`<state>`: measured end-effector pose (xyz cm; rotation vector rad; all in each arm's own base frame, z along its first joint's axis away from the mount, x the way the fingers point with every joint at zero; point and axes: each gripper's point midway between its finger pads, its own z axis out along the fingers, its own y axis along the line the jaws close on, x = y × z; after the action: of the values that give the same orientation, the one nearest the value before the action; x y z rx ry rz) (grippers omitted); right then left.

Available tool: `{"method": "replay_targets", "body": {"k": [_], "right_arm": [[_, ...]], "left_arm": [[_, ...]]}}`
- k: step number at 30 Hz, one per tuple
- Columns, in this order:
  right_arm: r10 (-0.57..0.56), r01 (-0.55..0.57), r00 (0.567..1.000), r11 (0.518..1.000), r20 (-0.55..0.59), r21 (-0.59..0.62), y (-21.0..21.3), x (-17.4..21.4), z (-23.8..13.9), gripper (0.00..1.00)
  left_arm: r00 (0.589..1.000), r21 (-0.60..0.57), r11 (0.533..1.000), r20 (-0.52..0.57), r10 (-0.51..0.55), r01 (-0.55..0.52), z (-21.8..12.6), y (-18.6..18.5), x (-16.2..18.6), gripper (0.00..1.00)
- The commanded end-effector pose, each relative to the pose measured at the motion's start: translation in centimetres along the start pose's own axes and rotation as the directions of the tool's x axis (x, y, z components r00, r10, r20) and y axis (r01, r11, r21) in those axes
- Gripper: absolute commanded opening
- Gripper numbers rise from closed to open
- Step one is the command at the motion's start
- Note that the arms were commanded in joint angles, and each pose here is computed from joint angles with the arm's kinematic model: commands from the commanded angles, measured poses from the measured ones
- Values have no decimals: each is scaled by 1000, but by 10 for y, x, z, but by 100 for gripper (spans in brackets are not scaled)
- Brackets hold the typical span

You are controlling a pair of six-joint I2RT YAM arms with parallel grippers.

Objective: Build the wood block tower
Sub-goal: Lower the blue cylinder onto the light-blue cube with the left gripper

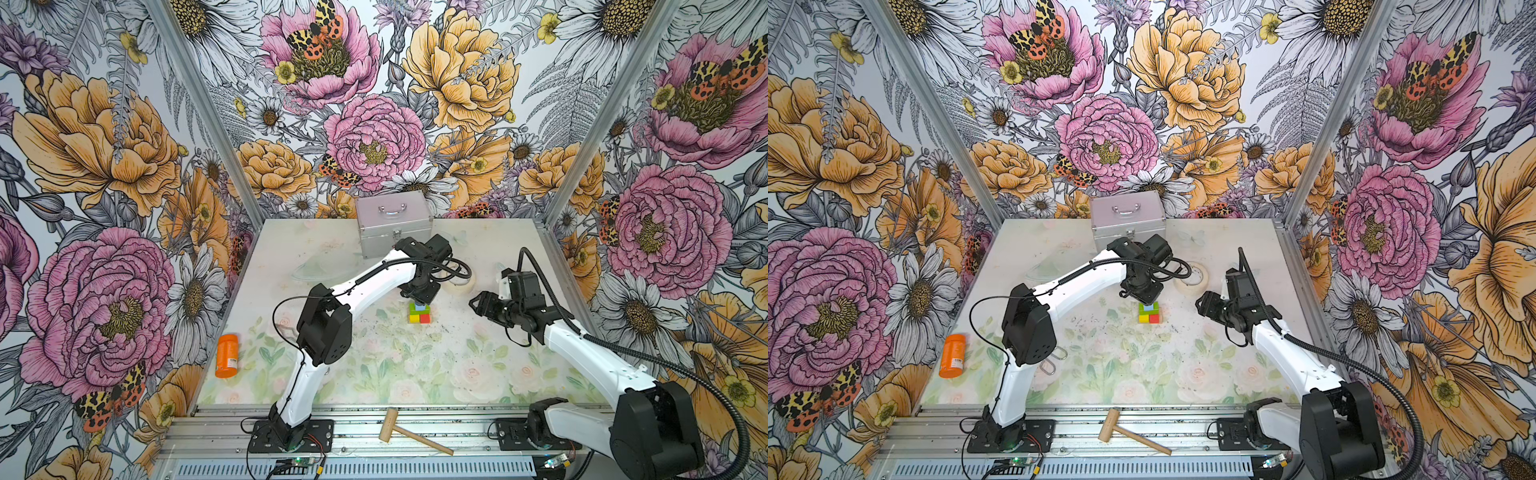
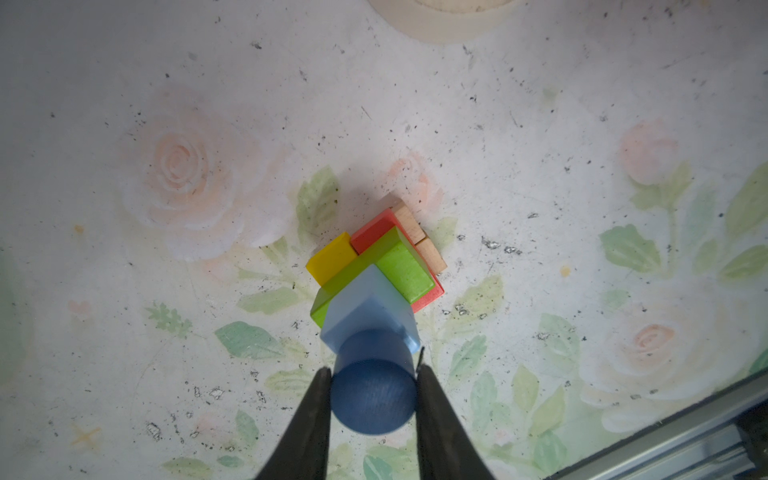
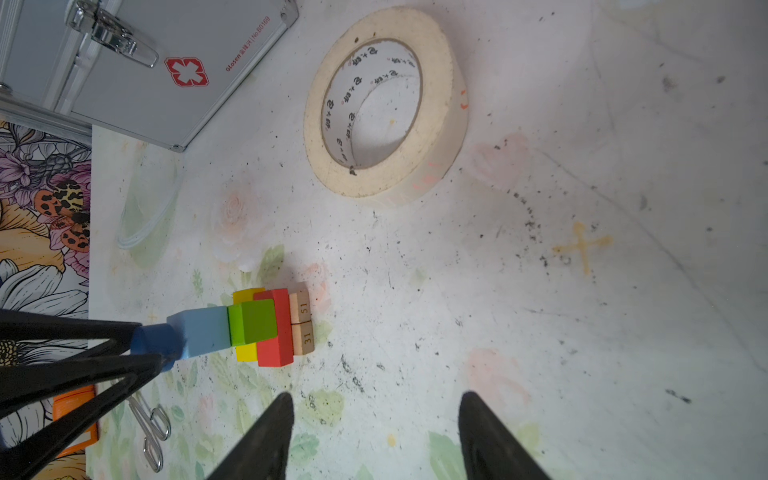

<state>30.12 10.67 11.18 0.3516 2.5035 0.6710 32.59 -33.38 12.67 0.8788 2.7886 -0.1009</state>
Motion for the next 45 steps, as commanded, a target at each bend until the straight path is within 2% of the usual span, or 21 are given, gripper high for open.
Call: {"method": "replay_targets", "body": {"k": [1, 45], "right_arm": [[-16, 16, 1000, 1000, 26, -23, 4, -6, -2, 65], [-11, 12, 1000, 1000, 26, -24, 3, -6, -3, 65]], "left_arm": [[1000, -22, 1000, 16, -4, 5, 1, 7, -8, 29], [1000, -32, 999, 19, -15, 15, 3, 10, -11, 41]]}}
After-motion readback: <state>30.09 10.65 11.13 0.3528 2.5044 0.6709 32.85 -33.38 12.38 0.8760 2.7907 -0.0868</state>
